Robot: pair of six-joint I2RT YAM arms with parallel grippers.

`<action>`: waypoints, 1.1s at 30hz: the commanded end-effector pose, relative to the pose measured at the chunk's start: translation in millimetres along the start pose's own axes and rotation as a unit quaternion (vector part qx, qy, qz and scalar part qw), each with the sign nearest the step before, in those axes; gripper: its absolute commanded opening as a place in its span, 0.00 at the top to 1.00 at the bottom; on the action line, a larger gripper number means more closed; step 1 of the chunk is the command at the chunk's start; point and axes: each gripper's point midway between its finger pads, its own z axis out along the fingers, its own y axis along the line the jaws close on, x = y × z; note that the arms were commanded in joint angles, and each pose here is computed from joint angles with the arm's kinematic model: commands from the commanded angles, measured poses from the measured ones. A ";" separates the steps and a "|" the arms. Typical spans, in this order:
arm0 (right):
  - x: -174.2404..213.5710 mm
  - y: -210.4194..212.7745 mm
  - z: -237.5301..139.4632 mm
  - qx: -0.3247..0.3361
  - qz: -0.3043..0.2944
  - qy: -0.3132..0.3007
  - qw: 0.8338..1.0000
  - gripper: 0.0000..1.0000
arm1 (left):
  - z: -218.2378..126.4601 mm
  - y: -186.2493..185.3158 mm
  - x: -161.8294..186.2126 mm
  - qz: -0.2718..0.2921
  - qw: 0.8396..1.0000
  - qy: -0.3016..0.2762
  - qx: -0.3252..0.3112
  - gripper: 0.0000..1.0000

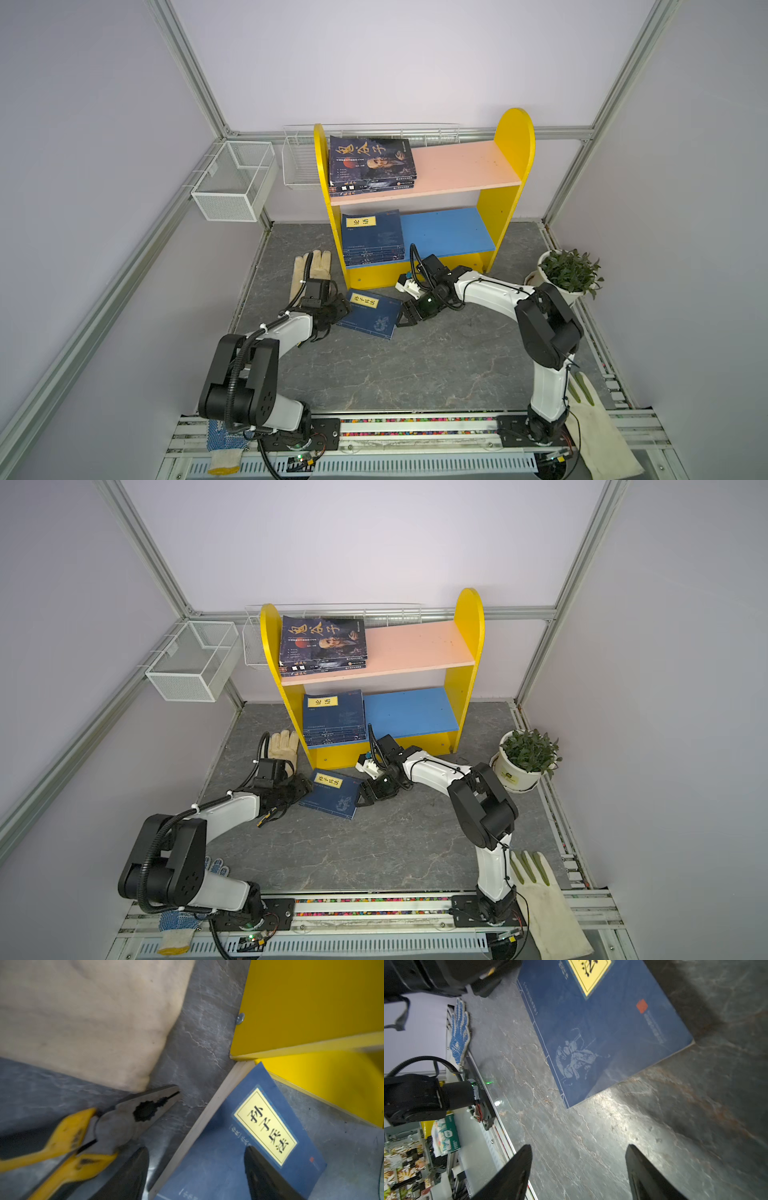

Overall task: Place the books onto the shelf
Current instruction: 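Open the right gripper and move both grippers down to the last table book, then grasp the last blue book's edges with both grippers and lift it upright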

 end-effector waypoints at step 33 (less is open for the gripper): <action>31.4 -81.2 -26.2 0.058 0.137 -0.024 0.989 0.26 | 8.0 -79.5 91.0 0.258 0.950 0.169 0.053 0.35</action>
